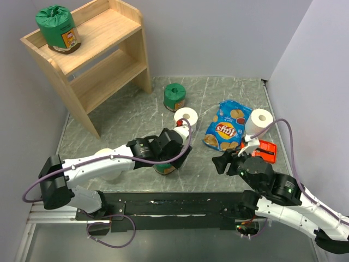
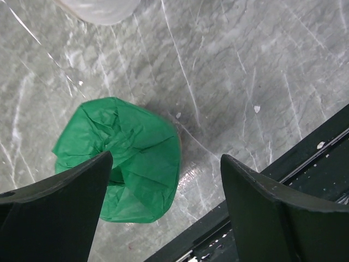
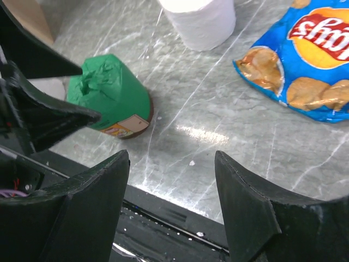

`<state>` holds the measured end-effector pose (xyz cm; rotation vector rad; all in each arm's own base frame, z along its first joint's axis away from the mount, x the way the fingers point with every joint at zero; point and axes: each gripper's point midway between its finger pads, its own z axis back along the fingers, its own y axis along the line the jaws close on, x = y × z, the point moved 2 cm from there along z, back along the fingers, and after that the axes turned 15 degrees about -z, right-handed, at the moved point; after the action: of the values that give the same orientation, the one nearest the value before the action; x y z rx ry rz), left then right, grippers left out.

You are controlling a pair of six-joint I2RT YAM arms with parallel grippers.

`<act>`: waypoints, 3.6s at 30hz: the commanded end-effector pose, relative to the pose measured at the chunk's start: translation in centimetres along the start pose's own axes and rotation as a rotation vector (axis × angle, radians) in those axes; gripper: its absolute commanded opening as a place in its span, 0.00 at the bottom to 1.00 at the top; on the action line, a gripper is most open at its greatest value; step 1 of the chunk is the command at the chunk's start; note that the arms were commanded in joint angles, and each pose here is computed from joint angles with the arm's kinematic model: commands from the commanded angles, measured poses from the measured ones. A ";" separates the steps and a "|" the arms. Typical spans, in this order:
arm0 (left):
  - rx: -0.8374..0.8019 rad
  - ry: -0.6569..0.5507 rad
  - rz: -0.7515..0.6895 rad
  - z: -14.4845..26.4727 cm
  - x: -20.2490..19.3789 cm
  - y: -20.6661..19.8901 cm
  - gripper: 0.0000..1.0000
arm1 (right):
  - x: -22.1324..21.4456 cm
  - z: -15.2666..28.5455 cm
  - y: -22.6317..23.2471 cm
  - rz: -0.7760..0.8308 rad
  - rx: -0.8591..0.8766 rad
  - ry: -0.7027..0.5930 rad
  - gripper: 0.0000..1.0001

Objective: Place and organize the paper towels onto the shelf

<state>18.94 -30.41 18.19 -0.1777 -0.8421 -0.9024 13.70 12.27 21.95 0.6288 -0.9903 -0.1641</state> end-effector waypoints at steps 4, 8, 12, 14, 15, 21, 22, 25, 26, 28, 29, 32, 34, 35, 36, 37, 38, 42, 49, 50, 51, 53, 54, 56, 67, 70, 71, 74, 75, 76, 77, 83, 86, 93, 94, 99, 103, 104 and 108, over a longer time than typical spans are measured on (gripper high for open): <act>0.017 0.010 0.033 -0.6 -0.3 -0.5 0.85 | 0.4 0.3 -1.2 -0.029 -0.037 -0.050 0.72; 0.028 0.044 0.029 -1.4 -1.4 -0.6 0.83 | 0.2 0.0 -1.2 -0.024 -0.046 -0.039 0.72; 0.055 0.074 0.027 -2.2 -2.7 -0.5 0.84 | 0.1 0.0 -1.3 -0.022 -0.047 -0.035 0.73; 0.057 0.084 0.022 -2.7 -3.4 -0.6 0.84 | 0.1 0.0 -1.3 -0.026 -0.046 -0.037 0.72; 0.060 0.090 0.020 -2.9 -3.6 -0.6 0.84 | 0.1 0.1 -1.3 -0.027 -0.044 -0.039 0.72; 0.068 0.126 0.012 -3.9 -4.9 -0.9 0.77 | 0.2 0.1 -1.3 -0.025 -0.046 -0.043 0.73; 0.063 0.130 0.011 -4.0 -5.1 -0.9 0.75 | 0.3 0.1 -1.3 -0.025 -0.047 -0.044 0.73; 0.063 0.123 0.011 -3.9 -5.0 -0.9 0.69 | 0.2 0.0 -1.2 -0.023 -0.049 -0.039 0.73; 0.064 0.118 0.012 -3.8 -4.9 -0.9 0.67 | 0.2 0.0 -1.2 -0.023 -0.049 -0.039 0.73; 0.062 0.114 0.008 -3.7 -4.8 -0.8 0.60 | 0.1 -0.1 -1.2 -0.020 -0.050 -0.036 0.73; 0.058 0.112 0.009 -3.6 -4.8 -0.9 0.59 | 0.1 -0.1 -1.2 -0.022 -0.049 -0.037 0.73; 0.055 0.113 0.007 -3.6 -4.9 -0.9 0.58 | 0.1 -0.1 -1.2 -0.021 -0.049 -0.037 0.73; 0.053 0.119 0.007 -3.7 -5.1 -1.0 0.57 | 0.1 -0.1 -1.2 -0.020 -0.050 -0.036 0.73; 0.051 0.122 0.006 -3.8 -5.2 -1.0 0.57 | 0.1 -0.1 -1.2 -0.021 -0.049 -0.037 0.73; 0.050 0.125 0.006 -3.8 -5.2 -1.1 0.57 | 0.2 -0.1 -1.2 -0.021 -0.049 -0.039 0.73; 0.049 0.133 0.004 -3.9 -5.4 -1.1 0.57 | 0.2 0.0 -1.2 -0.022 -0.046 -0.039 0.73; 0.049 0.133 0.004 -3.9 -5.3 -1.1 0.57 | 0.2 0.0 -1.3 -0.022 -0.048 -0.040 0.73; 0.057 0.139 -0.001 -3.9 -5.3 -1.0 0.52 | 0.2 0.0 -1.4 -0.021 -0.049 -0.041 0.73; 0.125 0.115 -0.008 -2.7 -3.9 0.5 0.36 | 0.4 0.2 -1.3 -0.023 -0.042 -0.048 0.73; 0.141 0.124 -0.016 -2.3 -3.9 0.9 0.36 | 0.5 0.2 -1.3 -0.023 -0.041 -0.051 0.73; 0.158 0.121 -0.018 -1.9 -3.6 1.3 0.35 | 0.5 0.2 -1.2 -0.020 -0.040 -0.049 0.73; 0.205 0.090 -0.012 -0.6 -1.9 2.4 0.35 | 0.5 0.2 -1.2 -0.018 -0.039 -0.050 0.73; 0.226 0.109 -0.021 0.1 -2.0 2.9 0.34 | 0.6 0.2 -1.0 -0.017 -0.037 -0.050 0.73; 0.279 0.063 -0.001 1.9 0.4 4.2 0.34 | 0.9 0.3 -0.6 -0.015 -0.026 -0.049 0.73; 0.665 -0.232 -0.042 14.6 13.1 13.6 0.34 | 2.5 0.6 1.2 0.011 -0.008 -0.052 0.73; 0.750 -0.307 -0.070 17.6 15.6 16.3 0.33 | 2.5 0.6 1.6 0.004 0.002 -0.044 0.73; 0.772 -0.381 -0.028 18.7 17.1 17.1 0.33 | 2.6 0.6 1.7 0.003 0.002 -0.042 0.73; 0.875 -0.435 -0.019 21.1 18.7 20.7 0.33 | 2.8 0.7 2.0 0.001 0.003 -0.037 0.73; 0.922 -0.445 0.005 22.3 19.1 22.5 0.32 | 2.8 0.8 2.0 0.001 0.004 -0.036 0.73; 0.933 -0.452 -0.015 22.7 19.6 23.3 0.32 | 2.7 0.8 2.0 0.001 0.004 -0.030 0.73; 0.953 -0.478 -0.007 23.4 20.2 24.1 0.32 | 2.8 0.9 2.1 -0.002 0.006 -0.031 0.73; 1.075 -0.537 -0.060 25.4 22.8 27.7 0.31 | 2.7 1.0 2.3 -0.003 0.013 -0.014 0.73; 1.109 -0.563 -0.070 25.4 23.8 29.3 0.32 | 2.6 1.0 2.5 -0.003 0.013 -0.006 0.73; 1.228 -0.539 -0.104 23.3 24.7 34.7 0.30 | 2.5 1.1 2.7 -0.010 0.024 0.009 0.73; 1.241 -0.533 -0.108 23.2 24.8 35.2 0.30 | 2.5 1.1 2.7 -0.011 0.023 0.010 0.73; 1.283 -0.535 -0.103 22.4 25.1 38.1 0.29 | 2.2 1.1 2.5 -0.004 0.024 0.019 0.73; 1.293 -0.522 -0.101 21.5 25.0 39.3 0.30 | 2.2 1.1 2.3 -0.001 0.013 0.018 0.74; 1.301 -0.516 -0.099 21.6 24.8 39.8 0.30 | 2.3 1.2 2.3 0.000 0.010 0.017 0.74; 1.315 -0.478 -0.098 20.8 24.0 41.1 0.30 | 2.4 1.4 2.2 0.000 0.012 0.013 0.74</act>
<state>47.31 -11.62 52.54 0.8234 -1.5992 -0.3481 13.51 12.88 23.68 0.6080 -0.9500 -0.1269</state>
